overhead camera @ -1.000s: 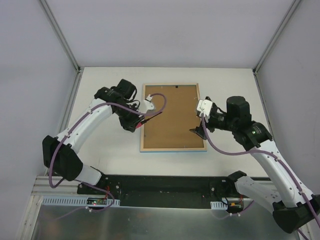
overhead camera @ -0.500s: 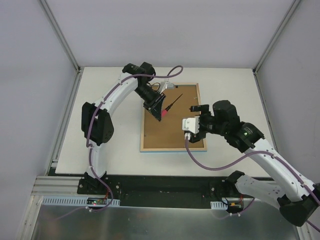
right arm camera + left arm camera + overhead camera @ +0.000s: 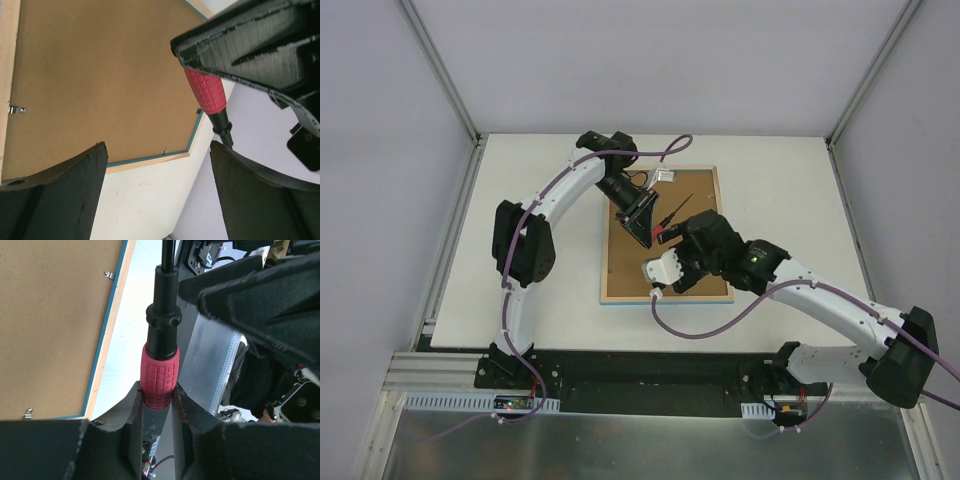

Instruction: Take the photo out of the frame

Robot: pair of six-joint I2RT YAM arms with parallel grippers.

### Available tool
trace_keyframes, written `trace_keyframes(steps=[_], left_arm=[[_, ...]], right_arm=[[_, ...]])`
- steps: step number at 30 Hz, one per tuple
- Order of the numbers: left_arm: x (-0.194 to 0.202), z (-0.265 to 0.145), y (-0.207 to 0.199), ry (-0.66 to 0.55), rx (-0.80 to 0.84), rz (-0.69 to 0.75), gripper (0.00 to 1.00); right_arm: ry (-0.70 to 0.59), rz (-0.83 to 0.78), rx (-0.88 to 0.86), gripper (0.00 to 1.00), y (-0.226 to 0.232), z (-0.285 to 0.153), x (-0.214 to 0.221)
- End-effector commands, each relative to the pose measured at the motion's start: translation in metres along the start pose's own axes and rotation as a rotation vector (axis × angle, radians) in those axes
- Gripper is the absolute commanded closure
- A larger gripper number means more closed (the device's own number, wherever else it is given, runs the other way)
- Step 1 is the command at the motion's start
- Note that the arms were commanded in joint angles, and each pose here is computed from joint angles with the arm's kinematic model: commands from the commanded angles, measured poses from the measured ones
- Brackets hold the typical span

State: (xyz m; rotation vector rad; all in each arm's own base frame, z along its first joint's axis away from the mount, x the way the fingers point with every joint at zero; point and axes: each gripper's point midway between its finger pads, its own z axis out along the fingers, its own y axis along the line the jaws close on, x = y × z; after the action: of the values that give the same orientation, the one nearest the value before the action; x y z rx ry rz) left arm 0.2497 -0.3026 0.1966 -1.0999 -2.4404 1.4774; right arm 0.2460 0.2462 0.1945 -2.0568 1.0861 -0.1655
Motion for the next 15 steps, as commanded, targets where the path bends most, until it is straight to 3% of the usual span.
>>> trace_keyframes(steps=[1, 15], left_arm=[[0.025, -0.004, -0.032, 0.084, 0.081, -0.149, 1.00], [0.033, 0.007, -0.019, 0.141, 0.042, -0.176, 1.00]], right_arm=[[0.075, -0.076, 0.095, 0.17, -0.026, 0.002, -0.001], [0.034, -0.036, 0.099, 0.19, -0.036, -0.003, -0.021]])
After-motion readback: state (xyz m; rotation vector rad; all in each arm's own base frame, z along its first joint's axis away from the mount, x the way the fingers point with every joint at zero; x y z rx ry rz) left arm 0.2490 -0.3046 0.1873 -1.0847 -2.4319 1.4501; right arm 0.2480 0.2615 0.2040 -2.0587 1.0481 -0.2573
